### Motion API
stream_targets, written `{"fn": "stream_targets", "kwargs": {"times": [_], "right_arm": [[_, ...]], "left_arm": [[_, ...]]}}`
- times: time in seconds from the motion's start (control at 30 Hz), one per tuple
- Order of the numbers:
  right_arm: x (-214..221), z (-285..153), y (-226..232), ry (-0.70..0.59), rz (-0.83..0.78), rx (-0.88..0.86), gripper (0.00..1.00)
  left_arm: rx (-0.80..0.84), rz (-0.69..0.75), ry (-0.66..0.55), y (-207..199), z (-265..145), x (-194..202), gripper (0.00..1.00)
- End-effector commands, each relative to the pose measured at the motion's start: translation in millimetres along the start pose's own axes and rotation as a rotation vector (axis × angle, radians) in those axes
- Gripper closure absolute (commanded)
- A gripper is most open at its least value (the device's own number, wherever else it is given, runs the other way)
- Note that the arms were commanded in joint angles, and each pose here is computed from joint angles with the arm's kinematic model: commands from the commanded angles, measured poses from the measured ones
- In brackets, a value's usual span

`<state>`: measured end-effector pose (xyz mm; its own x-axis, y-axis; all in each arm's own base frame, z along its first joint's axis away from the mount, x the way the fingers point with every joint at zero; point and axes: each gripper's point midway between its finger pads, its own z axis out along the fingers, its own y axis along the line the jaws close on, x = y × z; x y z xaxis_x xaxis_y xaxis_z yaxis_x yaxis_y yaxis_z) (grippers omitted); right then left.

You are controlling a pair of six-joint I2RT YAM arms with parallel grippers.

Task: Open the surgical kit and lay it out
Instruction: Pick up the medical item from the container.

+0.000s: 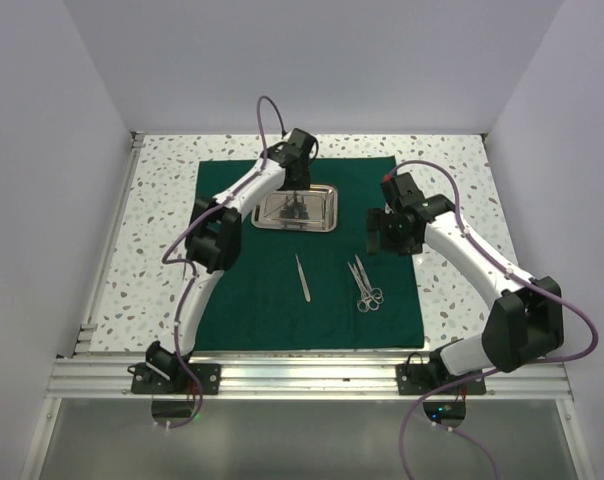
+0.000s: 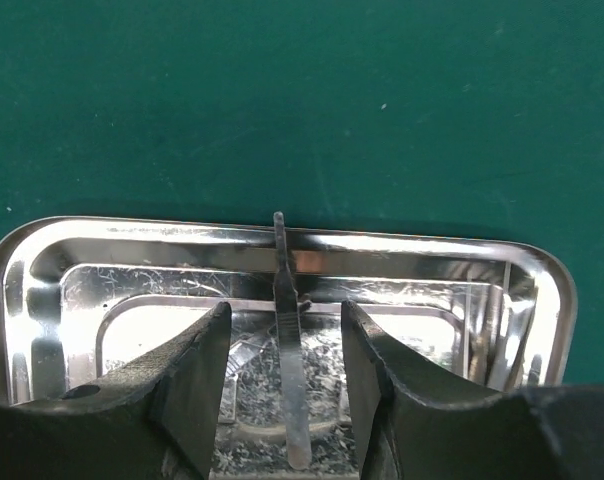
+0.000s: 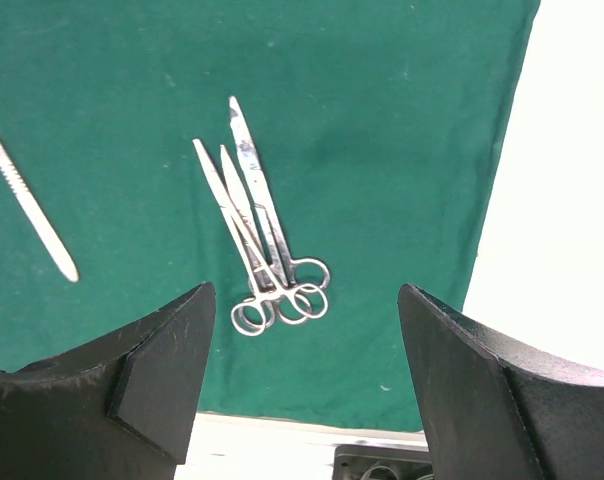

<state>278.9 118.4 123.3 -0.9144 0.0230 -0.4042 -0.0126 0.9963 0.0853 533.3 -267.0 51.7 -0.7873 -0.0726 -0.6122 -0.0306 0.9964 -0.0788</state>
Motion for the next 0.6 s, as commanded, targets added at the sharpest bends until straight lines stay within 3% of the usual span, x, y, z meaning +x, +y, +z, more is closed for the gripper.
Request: {"fn": "stream_targets", "kwargs": {"times": [0.0, 0.27, 0.57], "right_arm": [[0, -6, -7, -0.018, 0.024, 0.022, 0.22], [-3, -3, -7, -0.017, 0.013, 0.031, 0.22], [-7, 2, -6, -0.013, 0.003, 0.033, 0.22]], "left_arm": [[-0.038, 0.022, -0.010, 9, 6, -4, 0.49], [-0.027, 0.030, 0.035, 7, 26, 15, 0.55], [-0.045, 0.048, 0.064, 11, 38, 28, 0.88]]}}
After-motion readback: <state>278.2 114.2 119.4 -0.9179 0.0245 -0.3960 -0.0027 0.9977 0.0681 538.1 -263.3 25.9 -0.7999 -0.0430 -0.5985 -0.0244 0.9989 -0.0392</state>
